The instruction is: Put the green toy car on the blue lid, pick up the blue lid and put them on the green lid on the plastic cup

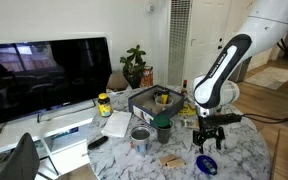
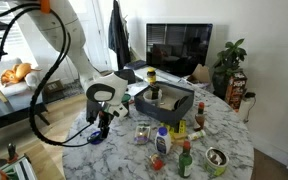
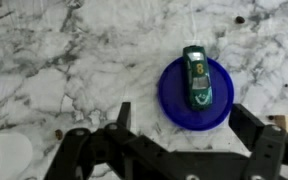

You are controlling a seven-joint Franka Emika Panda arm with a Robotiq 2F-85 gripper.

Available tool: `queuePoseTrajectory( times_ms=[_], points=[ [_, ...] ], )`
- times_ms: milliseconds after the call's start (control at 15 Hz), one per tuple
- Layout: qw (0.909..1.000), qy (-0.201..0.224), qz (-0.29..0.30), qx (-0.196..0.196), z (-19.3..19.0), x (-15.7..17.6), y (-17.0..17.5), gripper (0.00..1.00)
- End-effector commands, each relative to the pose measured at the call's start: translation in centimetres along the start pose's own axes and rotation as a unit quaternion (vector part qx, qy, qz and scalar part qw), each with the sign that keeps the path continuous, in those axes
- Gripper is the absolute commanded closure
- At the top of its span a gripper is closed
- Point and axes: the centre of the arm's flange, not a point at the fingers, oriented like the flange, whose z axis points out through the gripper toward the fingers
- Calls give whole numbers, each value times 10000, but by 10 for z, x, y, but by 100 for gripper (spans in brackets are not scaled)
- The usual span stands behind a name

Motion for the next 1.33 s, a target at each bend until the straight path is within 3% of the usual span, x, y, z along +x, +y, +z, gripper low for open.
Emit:
queuePoseTrajectory(
  times_ms=[0, 133, 200, 333, 533, 667, 1267],
  points=[
    [9989, 269, -318, -205, 5, -4, 6, 6],
    [9984, 285, -428, -222, 7, -3, 8, 10],
    [9984, 363, -382, -187, 5, -3, 8, 2],
    [9992, 256, -282, -135, 1, 1, 3, 7],
    [9991, 286, -290, -130, 1, 2, 3, 0],
    [9993, 219, -170, -264, 9, 15, 6, 0],
    [9961, 10, -618, -637, 40, 31, 9, 0]
  ],
)
